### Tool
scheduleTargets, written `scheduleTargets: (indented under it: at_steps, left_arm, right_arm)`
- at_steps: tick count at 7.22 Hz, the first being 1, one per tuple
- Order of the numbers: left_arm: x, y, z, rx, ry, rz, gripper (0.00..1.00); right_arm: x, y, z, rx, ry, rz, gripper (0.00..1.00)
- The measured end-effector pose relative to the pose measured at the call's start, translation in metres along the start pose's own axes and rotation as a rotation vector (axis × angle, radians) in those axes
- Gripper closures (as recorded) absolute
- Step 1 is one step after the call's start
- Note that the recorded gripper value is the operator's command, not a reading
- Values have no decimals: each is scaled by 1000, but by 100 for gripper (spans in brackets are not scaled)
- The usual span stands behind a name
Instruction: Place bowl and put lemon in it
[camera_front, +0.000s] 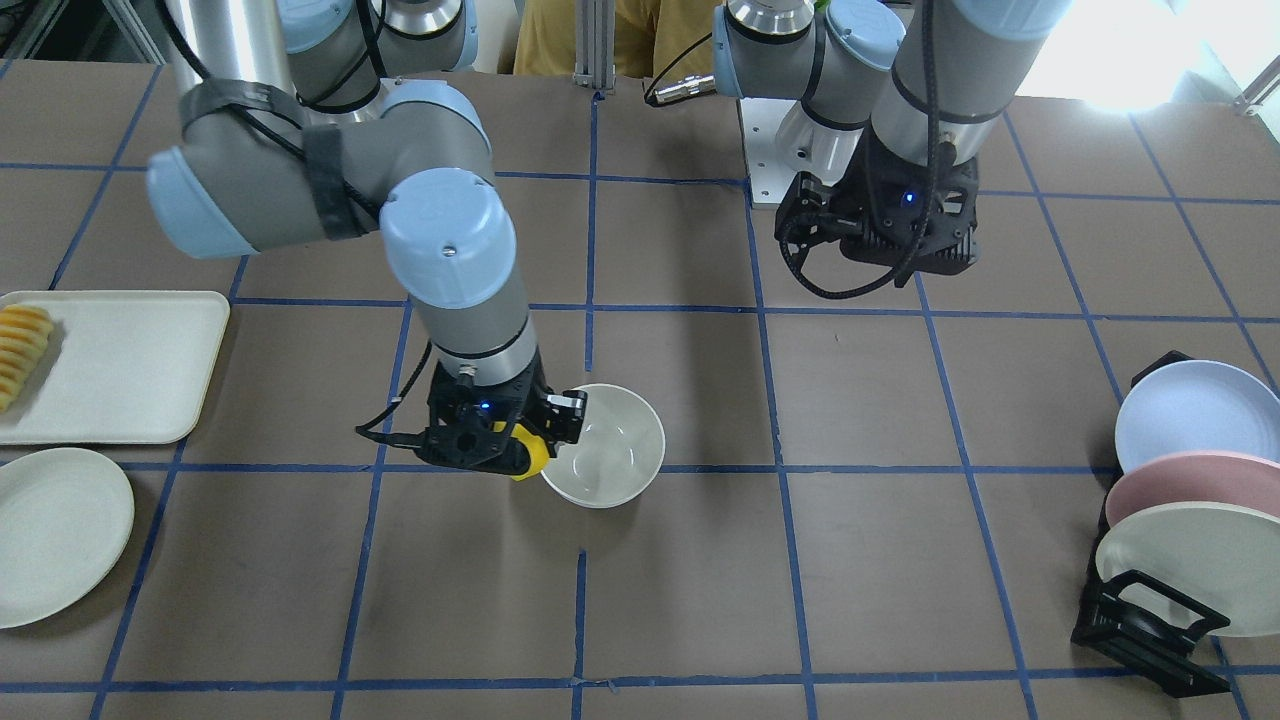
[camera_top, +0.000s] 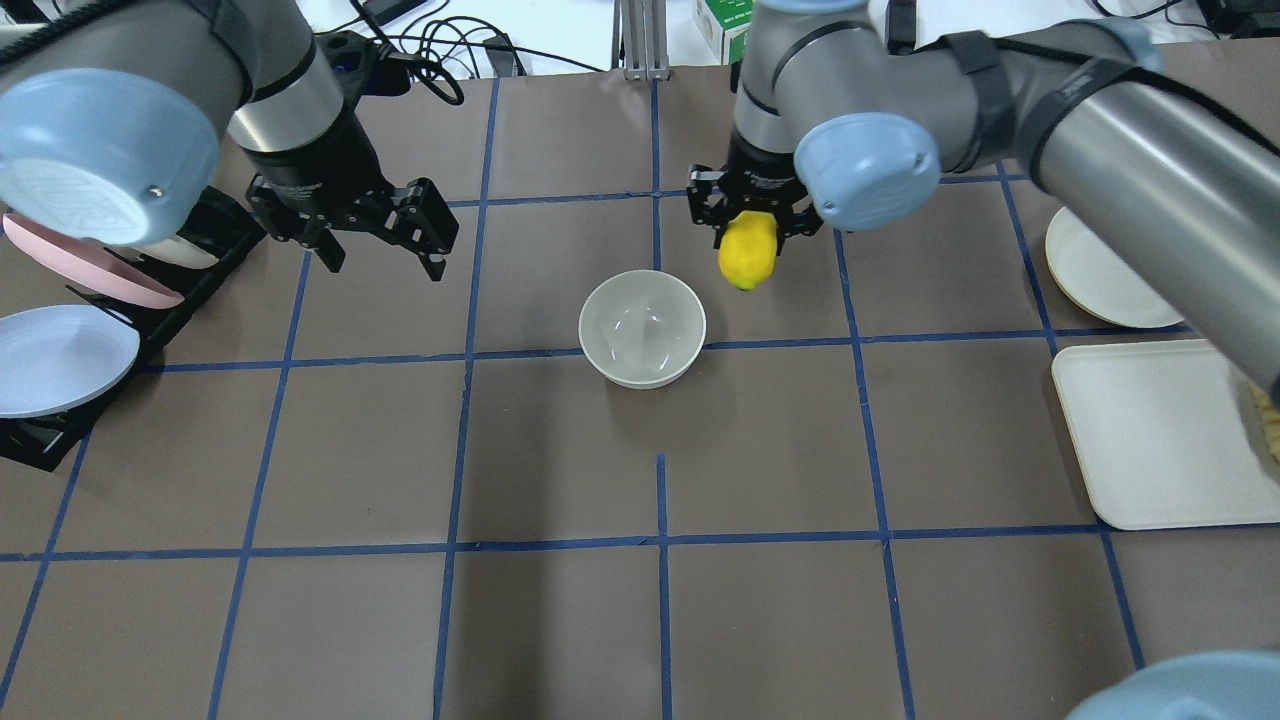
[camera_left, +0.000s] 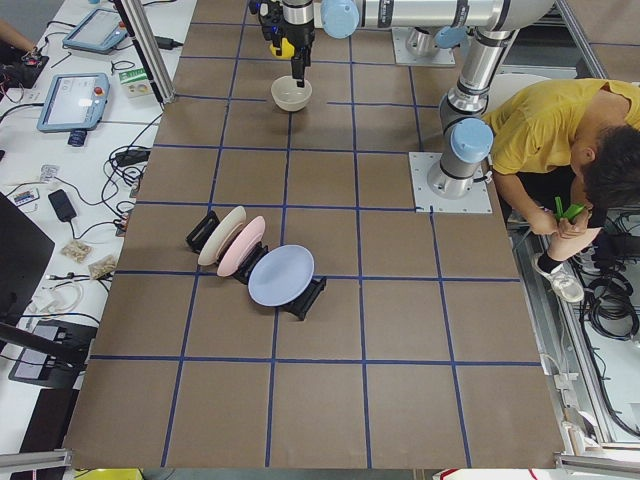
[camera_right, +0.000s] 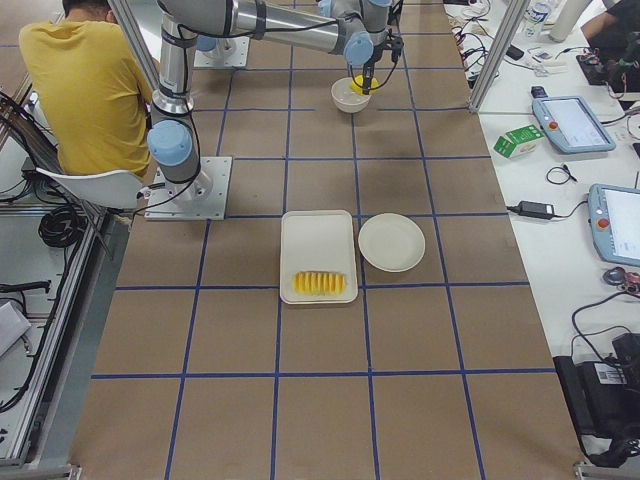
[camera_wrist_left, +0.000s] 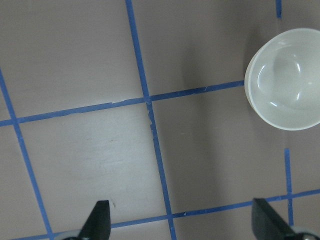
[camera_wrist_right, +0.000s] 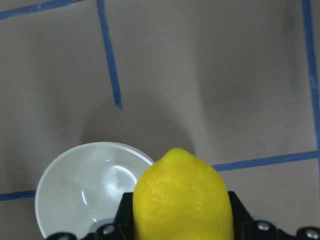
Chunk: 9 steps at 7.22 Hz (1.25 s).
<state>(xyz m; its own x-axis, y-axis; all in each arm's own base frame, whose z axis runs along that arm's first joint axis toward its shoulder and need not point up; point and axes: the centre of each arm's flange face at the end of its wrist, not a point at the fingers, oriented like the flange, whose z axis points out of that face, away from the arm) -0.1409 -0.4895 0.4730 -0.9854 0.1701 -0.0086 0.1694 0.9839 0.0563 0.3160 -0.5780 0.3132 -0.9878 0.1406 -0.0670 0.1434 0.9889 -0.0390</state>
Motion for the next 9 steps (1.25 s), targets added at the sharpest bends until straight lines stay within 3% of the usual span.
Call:
scheduleTargets:
  at_steps: [5,6,7,9]
  left_arm:
    - [-11,3,-17,71,9,-13,0]
    - [-10,4,-18,74,19,-14,0]
    - [-9,7,-20,73,18,-14,0]
    - [-9,9,-23,76,14,-16,0]
  right_arm:
    - [-52,24,68,-27,8,-24,100]
    - [-54,26,78,-39,14,-27,93]
    - [-55,27,87,-50,20,-30,72]
    - [-56,27,99,-66,28,-34,20]
